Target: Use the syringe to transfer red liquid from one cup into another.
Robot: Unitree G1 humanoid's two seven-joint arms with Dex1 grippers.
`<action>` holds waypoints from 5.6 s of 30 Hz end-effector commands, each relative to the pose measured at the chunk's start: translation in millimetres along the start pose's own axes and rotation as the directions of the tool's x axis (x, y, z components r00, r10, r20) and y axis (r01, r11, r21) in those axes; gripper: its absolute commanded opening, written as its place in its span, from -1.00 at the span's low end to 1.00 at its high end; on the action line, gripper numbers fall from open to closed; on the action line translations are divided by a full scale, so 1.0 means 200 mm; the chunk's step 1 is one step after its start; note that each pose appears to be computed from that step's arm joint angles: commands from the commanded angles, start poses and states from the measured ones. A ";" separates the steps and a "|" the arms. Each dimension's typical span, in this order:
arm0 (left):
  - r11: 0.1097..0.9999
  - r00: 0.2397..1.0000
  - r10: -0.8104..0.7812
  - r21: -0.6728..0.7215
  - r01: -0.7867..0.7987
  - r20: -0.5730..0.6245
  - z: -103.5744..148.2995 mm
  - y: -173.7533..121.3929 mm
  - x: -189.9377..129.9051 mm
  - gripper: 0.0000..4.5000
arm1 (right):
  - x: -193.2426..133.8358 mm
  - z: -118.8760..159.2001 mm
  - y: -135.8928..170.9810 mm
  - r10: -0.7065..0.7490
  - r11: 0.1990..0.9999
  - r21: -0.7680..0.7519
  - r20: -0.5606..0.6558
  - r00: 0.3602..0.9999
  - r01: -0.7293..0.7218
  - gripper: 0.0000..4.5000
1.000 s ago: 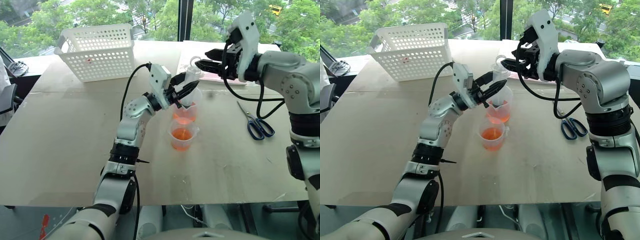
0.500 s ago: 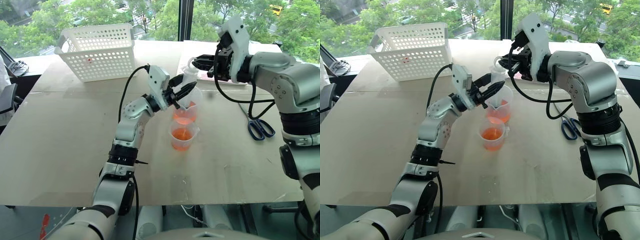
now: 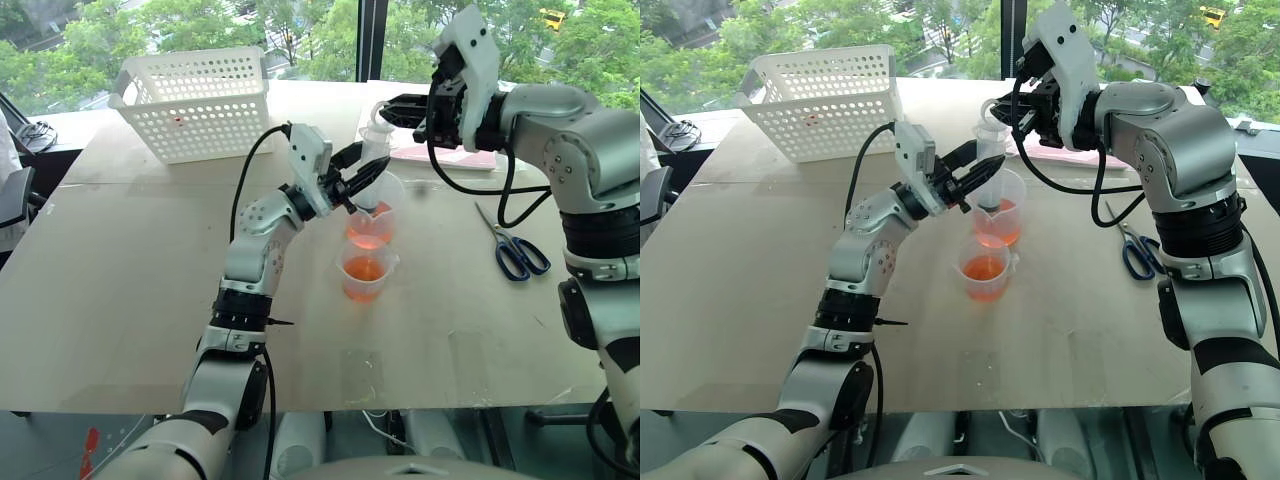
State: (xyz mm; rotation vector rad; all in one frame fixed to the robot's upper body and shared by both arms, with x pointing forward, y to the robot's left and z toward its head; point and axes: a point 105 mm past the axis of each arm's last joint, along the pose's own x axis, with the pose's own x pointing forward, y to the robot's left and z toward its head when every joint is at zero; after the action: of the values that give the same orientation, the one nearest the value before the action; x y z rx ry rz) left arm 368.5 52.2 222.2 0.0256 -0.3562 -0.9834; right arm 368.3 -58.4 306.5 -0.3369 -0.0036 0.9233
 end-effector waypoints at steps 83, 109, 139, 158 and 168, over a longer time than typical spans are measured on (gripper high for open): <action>0.964 0.973 -0.224 -0.133 0.231 0.062 0.28 -0.26 -0.25 -0.34 | -0.77 -0.32 0.34 0.182 0.983 -0.042 0.107 0.977 -0.179 0.97; 0.966 0.965 -0.259 -0.008 0.260 0.035 0.08 -0.34 -0.24 -0.34 | -0.30 0.03 0.25 0.170 0.985 0.024 0.054 0.984 -0.172 -0.13; 0.963 0.960 -0.267 -0.021 0.269 0.079 0.15 -0.38 -0.19 -0.34 | -0.24 -0.12 0.48 0.377 0.915 -0.133 -0.055 0.925 -0.381 -0.99; 0.965 0.962 -0.261 -0.013 0.263 0.085 0.18 -0.37 -0.19 -0.34 | -0.26 -0.19 0.53 0.430 0.898 -0.100 -0.015 0.903 -0.429 -0.99; 0.973 0.970 -0.226 -0.036 0.230 0.088 0.22 -0.33 -0.23 -0.34 | -0.36 -0.08 0.45 0.407 0.911 -0.139 0.149 0.901 -0.388 -0.28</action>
State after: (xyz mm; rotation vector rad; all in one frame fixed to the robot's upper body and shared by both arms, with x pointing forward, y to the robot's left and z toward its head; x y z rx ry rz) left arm 285.9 53.3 205.4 -0.0182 -0.2797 -1.2345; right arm 269.7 -72.2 273.5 -0.3737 -0.1303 1.2806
